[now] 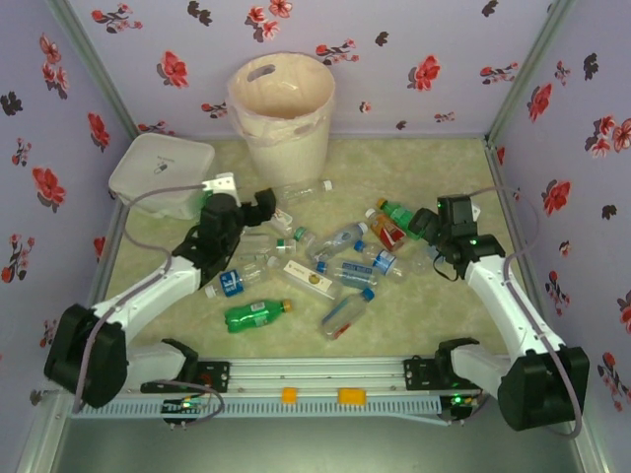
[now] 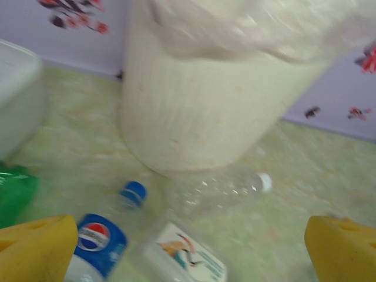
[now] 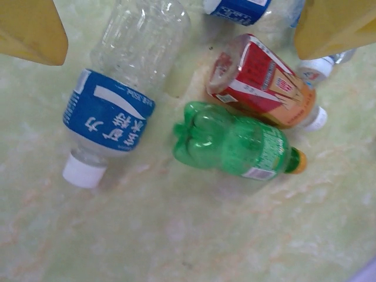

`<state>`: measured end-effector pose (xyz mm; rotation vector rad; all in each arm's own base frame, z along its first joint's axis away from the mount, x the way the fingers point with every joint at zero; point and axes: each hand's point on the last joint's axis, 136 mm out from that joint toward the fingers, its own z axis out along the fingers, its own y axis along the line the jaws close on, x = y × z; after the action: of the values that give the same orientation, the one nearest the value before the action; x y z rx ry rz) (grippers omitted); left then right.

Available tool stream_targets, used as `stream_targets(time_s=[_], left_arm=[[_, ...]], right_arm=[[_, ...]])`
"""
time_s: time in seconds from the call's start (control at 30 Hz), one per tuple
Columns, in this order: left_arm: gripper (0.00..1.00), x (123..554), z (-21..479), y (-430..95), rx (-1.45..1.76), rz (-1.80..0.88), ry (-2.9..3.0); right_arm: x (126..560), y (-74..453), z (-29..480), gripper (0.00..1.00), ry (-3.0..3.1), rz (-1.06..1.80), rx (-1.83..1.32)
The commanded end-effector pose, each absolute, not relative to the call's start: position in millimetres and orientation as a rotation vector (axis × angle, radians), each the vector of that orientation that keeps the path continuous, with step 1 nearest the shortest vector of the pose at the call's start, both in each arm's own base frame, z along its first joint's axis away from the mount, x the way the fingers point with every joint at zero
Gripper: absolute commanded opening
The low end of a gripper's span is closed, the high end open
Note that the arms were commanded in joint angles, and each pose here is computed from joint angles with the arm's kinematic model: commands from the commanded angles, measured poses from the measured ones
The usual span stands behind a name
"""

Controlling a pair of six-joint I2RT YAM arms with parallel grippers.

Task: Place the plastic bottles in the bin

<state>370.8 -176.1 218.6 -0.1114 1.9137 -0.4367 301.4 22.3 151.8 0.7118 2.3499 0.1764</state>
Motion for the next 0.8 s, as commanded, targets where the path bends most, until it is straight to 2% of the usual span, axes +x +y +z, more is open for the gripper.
stream_targets(time_s=[0.0, 0.13, 0.3, 0.5, 0.7, 0.77], left_arm=[[0.99, 372, 216, -211, -0.045, -0.502, 1.969], [1.00, 368, 196, -228, 0.014, -0.462, 2.103], [1.00, 363, 178, -223, -0.052, -0.466, 2.170], [1.00, 362, 176, -219, -0.134, -0.485, 2.178], [1.00, 355, 183, -231, 0.043, -0.509, 2.169], [1.00, 352, 189, -234, 0.077, -0.540, 2.142]], right_arm=[[294, 14, 126, 1.00, 2.417, 0.176, 0.835], [297, 6, 96, 1.00, 2.501, 0.232, 0.950], [296, -7, 76, 0.98, 2.526, 0.190, 0.993], [302, -19, 56, 0.91, 2.528, 0.210, 1.055], [313, -20, 40, 0.84, 2.517, 0.279, 1.097], [315, -20, 36, 0.78, 2.516, 0.292, 1.105]])
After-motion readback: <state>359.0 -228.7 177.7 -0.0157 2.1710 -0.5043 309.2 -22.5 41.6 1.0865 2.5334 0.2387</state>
